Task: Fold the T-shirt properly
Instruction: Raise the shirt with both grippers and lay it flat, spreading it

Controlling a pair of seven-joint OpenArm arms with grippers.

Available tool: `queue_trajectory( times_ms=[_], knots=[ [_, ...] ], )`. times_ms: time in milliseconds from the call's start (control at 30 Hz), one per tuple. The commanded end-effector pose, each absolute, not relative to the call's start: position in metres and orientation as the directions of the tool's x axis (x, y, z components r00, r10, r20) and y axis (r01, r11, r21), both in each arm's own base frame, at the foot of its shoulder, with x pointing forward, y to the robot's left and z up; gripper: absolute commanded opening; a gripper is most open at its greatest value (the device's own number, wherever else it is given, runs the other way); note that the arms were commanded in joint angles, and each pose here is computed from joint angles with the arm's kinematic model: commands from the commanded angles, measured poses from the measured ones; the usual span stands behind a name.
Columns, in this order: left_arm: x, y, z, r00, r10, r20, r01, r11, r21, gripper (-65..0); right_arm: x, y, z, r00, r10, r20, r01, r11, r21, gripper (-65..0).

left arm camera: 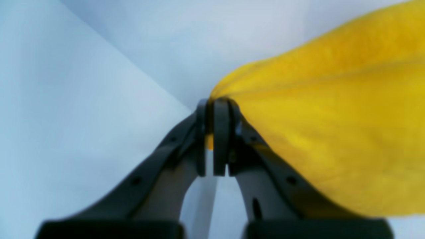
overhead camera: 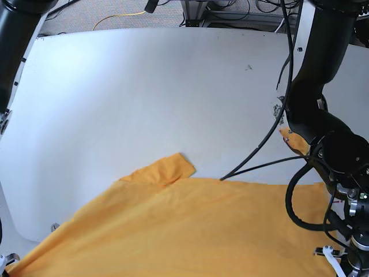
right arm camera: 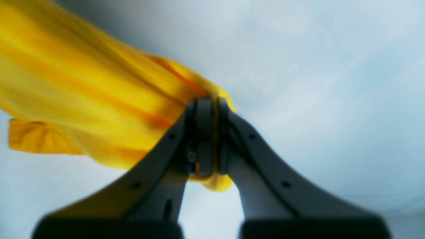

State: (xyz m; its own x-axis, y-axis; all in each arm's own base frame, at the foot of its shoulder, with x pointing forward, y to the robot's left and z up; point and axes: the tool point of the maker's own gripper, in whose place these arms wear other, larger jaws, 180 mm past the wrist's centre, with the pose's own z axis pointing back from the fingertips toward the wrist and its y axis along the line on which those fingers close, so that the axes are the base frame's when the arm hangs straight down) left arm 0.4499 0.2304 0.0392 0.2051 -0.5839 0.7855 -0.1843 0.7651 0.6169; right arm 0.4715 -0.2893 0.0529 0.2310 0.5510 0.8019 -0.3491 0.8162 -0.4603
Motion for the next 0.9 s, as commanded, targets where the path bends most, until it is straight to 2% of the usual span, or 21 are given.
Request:
queue_trajectory(
  times_ms=[0,300,467,867],
  knots=[
    [0.445,0.228,0.045,0.176,-0.589,0.788,-0.204,0.762,0.615,-65.0,0.46,-0.306,0.079,0.184,0.526,0.83,-0.292,0.836,-0.465,-65.0],
    [0.44,0.213,-0.051,0.307,-0.575,0.759,-0.061,0.783,0.618,-65.0,0.451,-0.338,-0.025,0.357,0.402,0.843,-0.306,0.903,-0.301,-65.0],
    [0.429,0.204,-0.098,0.37,-0.567,0.736,0.008,0.794,0.608,-65.0,0.442,-0.339,-0.076,0.418,0.321,0.85,-0.327,0.926,-0.189,-65.0],
    [0.372,0.201,-0.227,0.577,-0.565,0.59,0.195,0.797,0.572,-65.0,0.383,-0.343,-0.203,0.608,0.148,0.78,-0.322,0.944,0.072,-65.0]
  ],
)
